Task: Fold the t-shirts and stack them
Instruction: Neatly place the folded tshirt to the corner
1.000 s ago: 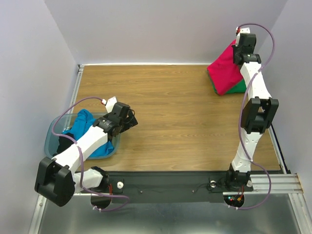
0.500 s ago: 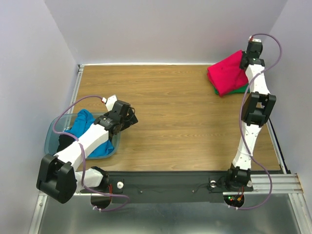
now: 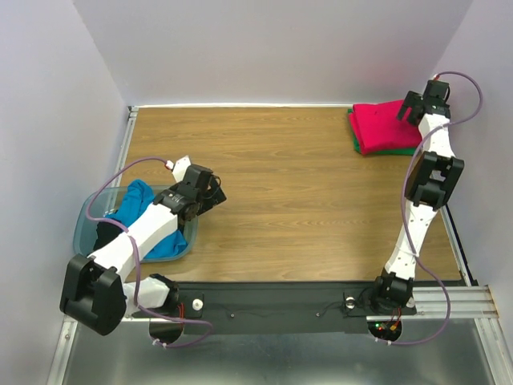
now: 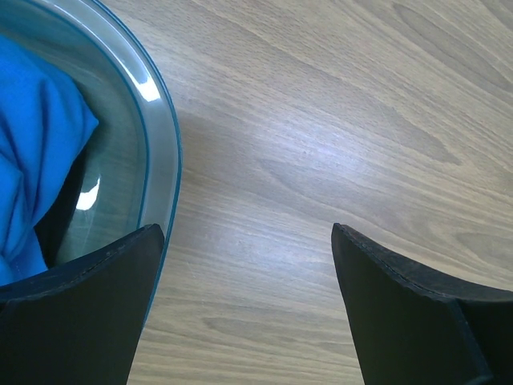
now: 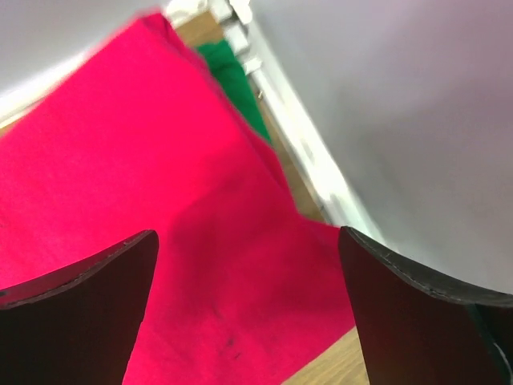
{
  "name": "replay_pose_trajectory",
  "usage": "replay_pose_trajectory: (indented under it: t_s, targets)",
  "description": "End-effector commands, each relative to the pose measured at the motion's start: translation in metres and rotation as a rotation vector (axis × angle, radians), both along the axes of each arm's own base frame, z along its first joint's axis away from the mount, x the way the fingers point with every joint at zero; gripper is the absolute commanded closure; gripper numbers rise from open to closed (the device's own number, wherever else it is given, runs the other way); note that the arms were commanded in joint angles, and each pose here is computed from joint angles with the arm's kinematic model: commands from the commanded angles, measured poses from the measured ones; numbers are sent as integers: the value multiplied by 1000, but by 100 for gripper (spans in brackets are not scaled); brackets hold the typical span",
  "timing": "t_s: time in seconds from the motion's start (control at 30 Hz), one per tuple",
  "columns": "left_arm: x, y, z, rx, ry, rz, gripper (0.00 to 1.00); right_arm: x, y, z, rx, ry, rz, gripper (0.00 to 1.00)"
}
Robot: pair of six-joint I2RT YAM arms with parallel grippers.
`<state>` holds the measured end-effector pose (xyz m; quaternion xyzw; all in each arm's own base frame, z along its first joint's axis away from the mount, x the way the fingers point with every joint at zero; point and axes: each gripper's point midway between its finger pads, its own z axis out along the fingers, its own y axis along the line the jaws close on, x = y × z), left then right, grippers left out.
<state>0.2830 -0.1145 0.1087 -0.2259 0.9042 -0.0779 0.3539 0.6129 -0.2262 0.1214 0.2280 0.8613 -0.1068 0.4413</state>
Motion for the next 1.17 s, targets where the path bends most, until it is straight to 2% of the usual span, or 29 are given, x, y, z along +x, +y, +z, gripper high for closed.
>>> replay_pose_trajectory:
  t_s: [0.0,0.07,0.13,0.17,0.27,0.3,0.33,0.4,0.43,0.5,0.57,0.6,0.63,0.67,0.7,0.73,0.77,0.8,0.9,1.0,1.13]
  targets:
    - [-12,4,2,-17,21,8,2,5,19,63,25,-135,52,0]
    - [-13,4,8,-29,3,6,2,-1,32,92,56,-185,95,0]
    - [-12,3,15,-40,-17,3,2,-9,49,102,117,-202,137,0]
    - [-12,2,16,-43,-19,-2,2,-15,63,128,139,-243,173,0]
    - [-10,0,26,-56,-49,-12,2,-36,100,122,222,-213,227,0]
    - [-9,-1,28,-60,-58,-18,2,-49,112,144,222,-241,241,0]
    - [-7,-1,32,-63,-67,-19,2,-65,123,121,249,-183,231,0]
    - [-5,-3,36,-62,-79,-31,2,-87,145,115,249,-150,205,0]
    - [-3,-4,40,-66,-86,-33,2,-119,156,107,253,-119,184,0]
    - [0,-5,44,-68,-100,-40,2,-151,173,95,288,-98,129,0]
    - [3,-9,50,-85,-127,-50,2,-189,178,108,306,-144,86,0]
    - [4,-10,52,-91,-135,-57,2,-218,181,68,345,-69,30,0]
    - [4,-11,53,-95,-142,-63,2,-233,183,63,354,-69,12,0]
    - [5,-13,54,-101,-152,-68,2,-254,184,77,346,-126,6,0]
    - [6,-14,56,-105,-158,-74,2,-274,187,55,355,-89,-4,0]
    - [5,-13,54,-104,-157,-73,2,-286,191,53,367,-101,-1,0]
    - [6,-13,57,-107,-173,-74,2,-298,200,67,388,-163,34,0]
    - [5,-12,56,-107,-179,-75,2,-311,207,52,405,-144,64,0]
    - [7,-10,58,-103,-192,-62,2,-328,213,55,382,-189,121,0]
    - [5,-6,61,-102,-203,-46,2,-341,202,44,346,-205,49,0]
    - [0,-1,75,-118,-251,-35,1,-344,202,42,350,-208,42,0]
